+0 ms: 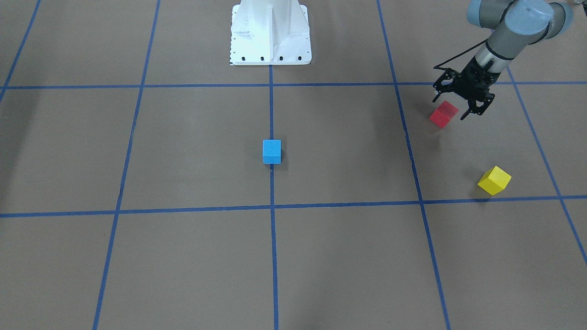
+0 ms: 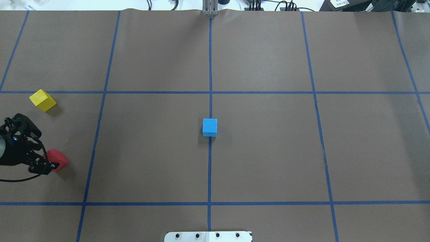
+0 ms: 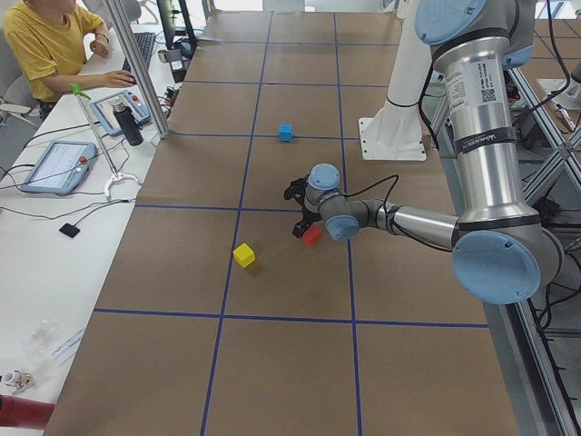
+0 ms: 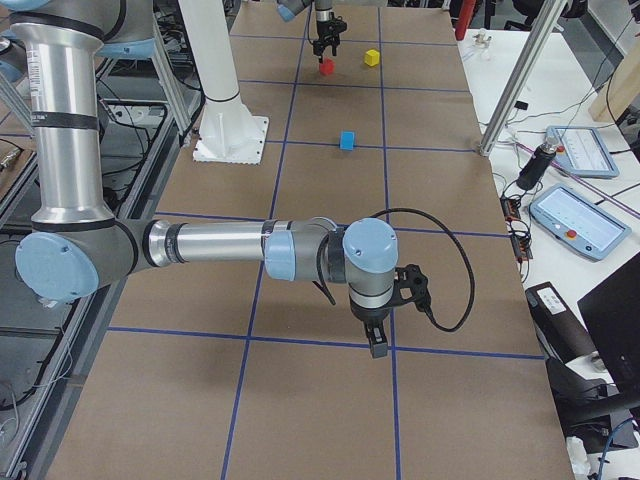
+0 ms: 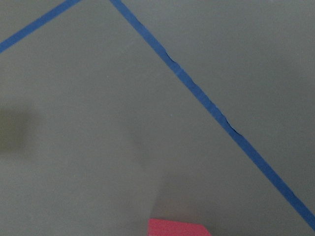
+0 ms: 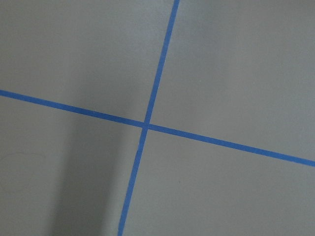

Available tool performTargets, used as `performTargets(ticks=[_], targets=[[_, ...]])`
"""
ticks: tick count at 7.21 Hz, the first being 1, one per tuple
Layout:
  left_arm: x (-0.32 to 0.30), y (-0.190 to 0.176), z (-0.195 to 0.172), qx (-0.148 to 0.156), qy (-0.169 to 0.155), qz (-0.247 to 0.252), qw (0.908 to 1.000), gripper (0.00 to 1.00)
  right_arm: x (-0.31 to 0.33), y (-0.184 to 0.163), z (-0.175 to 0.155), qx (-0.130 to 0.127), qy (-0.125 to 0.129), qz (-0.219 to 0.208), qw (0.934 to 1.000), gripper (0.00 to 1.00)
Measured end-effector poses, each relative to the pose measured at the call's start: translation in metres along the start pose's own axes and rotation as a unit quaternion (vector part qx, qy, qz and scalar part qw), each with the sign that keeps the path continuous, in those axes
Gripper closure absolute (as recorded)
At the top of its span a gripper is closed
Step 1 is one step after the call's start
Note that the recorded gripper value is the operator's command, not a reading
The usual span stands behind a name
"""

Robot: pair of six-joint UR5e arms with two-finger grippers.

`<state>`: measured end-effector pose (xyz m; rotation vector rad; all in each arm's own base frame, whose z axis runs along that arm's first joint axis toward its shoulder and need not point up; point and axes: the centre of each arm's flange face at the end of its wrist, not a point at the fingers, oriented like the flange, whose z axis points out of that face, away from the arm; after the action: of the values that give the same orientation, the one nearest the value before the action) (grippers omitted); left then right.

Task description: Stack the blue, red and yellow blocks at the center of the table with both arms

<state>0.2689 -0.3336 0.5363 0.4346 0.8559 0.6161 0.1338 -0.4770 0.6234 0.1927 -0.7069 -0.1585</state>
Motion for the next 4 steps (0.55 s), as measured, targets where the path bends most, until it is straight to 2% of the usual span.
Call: performTargets(ticks=[1,2,4], targets=[[0.005,0.003,0.006,-0.007,0.002,0.005,1.0,0.69,0.005,0.005,0.0,0.0,0.0,0.002,1.0,0.0],[0.009,0.006,0.012,-0.011,0.001,0.009,0.9999,1.0,0.007,0.009,0.0,-0.001,0.0,0.003,1.0,0.0],[0.016,0.001,0.015,-0.006,0.0,0.015,0.9999,1.0,0.009,0.012,0.002,-0.003,0.002,0.005,1.0,0.0]])
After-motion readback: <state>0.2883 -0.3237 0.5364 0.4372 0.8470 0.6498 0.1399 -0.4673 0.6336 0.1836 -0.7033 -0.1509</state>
